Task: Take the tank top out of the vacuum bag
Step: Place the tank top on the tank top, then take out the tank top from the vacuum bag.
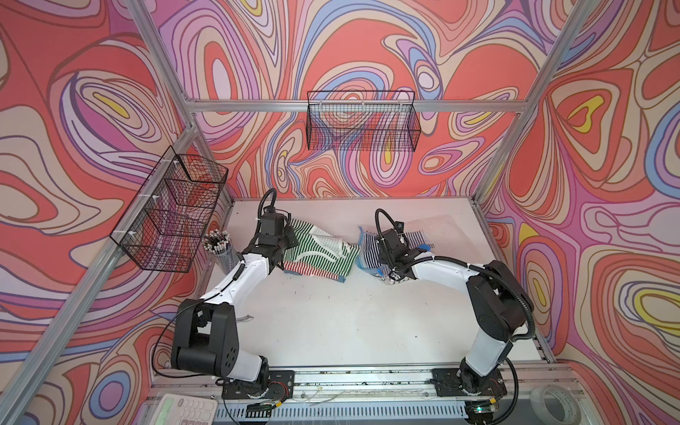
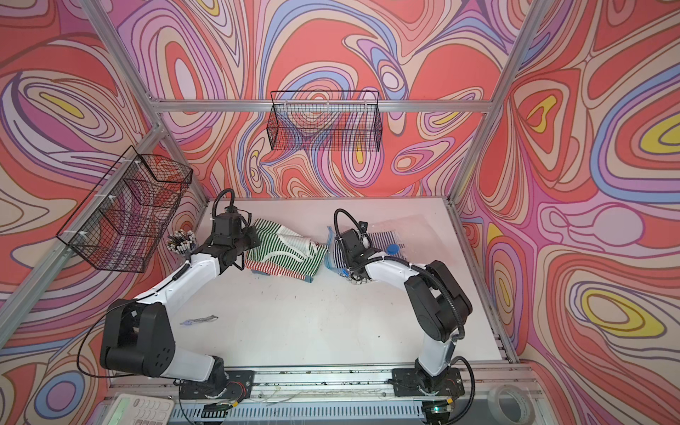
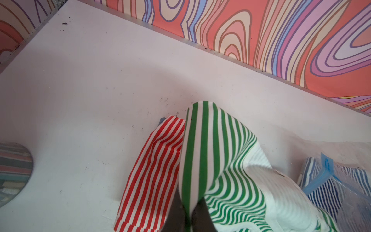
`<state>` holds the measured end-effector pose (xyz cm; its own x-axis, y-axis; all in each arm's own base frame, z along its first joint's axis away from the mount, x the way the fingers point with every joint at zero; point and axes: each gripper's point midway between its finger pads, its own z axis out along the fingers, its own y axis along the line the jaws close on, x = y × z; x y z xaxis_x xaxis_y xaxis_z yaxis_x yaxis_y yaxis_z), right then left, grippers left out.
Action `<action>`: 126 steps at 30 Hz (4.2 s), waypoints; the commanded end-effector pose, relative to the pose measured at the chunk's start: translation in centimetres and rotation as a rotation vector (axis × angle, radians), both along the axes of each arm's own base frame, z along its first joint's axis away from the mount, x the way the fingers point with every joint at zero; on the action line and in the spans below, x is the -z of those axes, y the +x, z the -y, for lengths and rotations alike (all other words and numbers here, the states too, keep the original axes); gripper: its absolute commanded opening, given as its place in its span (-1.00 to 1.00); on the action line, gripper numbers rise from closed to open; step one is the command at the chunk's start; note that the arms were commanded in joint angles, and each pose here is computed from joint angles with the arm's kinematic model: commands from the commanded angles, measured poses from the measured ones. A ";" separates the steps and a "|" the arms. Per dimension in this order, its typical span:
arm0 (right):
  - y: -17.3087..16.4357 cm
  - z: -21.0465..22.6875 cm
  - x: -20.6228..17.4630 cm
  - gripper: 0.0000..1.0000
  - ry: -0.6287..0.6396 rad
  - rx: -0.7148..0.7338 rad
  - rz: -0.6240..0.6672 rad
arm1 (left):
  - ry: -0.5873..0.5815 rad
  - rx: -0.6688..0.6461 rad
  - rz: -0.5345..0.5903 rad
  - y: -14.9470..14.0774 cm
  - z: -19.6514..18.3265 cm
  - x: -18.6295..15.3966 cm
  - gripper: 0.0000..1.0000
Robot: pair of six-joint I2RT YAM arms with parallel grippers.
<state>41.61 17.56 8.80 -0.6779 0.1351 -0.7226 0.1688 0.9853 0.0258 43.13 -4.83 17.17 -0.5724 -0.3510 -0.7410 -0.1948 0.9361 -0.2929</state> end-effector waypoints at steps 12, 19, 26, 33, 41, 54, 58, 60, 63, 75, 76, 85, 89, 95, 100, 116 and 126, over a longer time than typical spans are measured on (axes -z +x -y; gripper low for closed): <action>-0.2 0.9 0.2 -1.00 -0.037 0.023 -0.013 | 0.056 -0.086 0.045 -0.3 -2.6 -1.5 -1.00; -0.2 0.8 -0.4 -1.00 -0.020 0.021 -0.007 | 0.036 -0.117 0.011 0.2 -3.6 -0.1 -1.00; -0.3 0.3 -0.5 -1.00 0.019 0.018 -0.007 | 0.013 -0.124 -0.035 1.0 -4.1 1.7 -1.00; -0.4 0.1 -1.9 -1.00 0.064 0.026 0.013 | 0.026 -0.136 -0.035 1.3 -4.4 1.9 -1.00; -0.5 -0.5 -1.9 -1.00 0.118 0.030 0.006 | 0.034 -0.124 -0.031 1.0 -4.6 1.7 -0.44; -0.7 -0.8 -1.9 -1.00 0.161 0.039 0.001 | -0.102 0.060 0.100 -2.1 -0.2 -4.0 1.00; -0.7 -0.9 -1.5 -1.00 0.163 0.039 -0.012 | -0.174 0.181 0.133 -2.5 4.4 -5.1 1.00; -0.8 -0.9 -1.5 -1.00 0.159 0.039 -0.018 | -0.176 0.261 0.142 -3.0 7.3 -5.6 1.00; -0.9 -1.0 -1.5 -1.00 0.166 0.039 -0.022 | -0.174 0.335 0.135 -3.8 10.3 -5.6 1.00; -1.5 -2.7 -1.8 -1.00 0.263 -0.037 -0.029 | -0.306 0.453 0.168 -3.9 15.1 -5.2 1.00; -1.6 -2.6 -1.8 -1.00 0.263 -0.039 -0.032 | -0.318 0.467 0.175 -4.0 15.5 -5.2 1.00; -2.1 -4.1 -2.4 -1.00 0.313 -0.116 -0.048 | -0.367 0.565 0.133 -6.6 19.5 -3.3 0.84; -1.9 -5.2 -3.5 -1.00 0.354 -0.153 -0.039 | -0.411 0.570 0.100 -7.9 20.4 -2.1 0.78; -1.6 -6.4 -5.0 -1.00 0.406 -0.197 -0.027 | -0.485 0.573 0.029 -8.2 21.7 0.2 0.63; -1.6 -6.7 -6.2 -1.00 0.442 -0.203 -0.003 | -0.556 0.597 -0.030 -8.0 23.1 1.7 0.46; -2.9 -6.1 -6.8 -1.00 0.502 -0.199 0.042 | -0.568 0.626 -0.105 -8.3 25.0 3.6 0.31; -2.9 -6.5 -7.1 -1.00 0.537 -0.201 0.050 | -0.558 0.626 -0.165 -7.1 26.5 5.5 0.22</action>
<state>38.55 23.72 13.99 -0.7233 0.3253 -0.6091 -0.0161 0.8739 0.4858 35.49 -30.57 11.45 -0.8618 -0.2268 -0.4537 0.2294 0.6234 -0.7475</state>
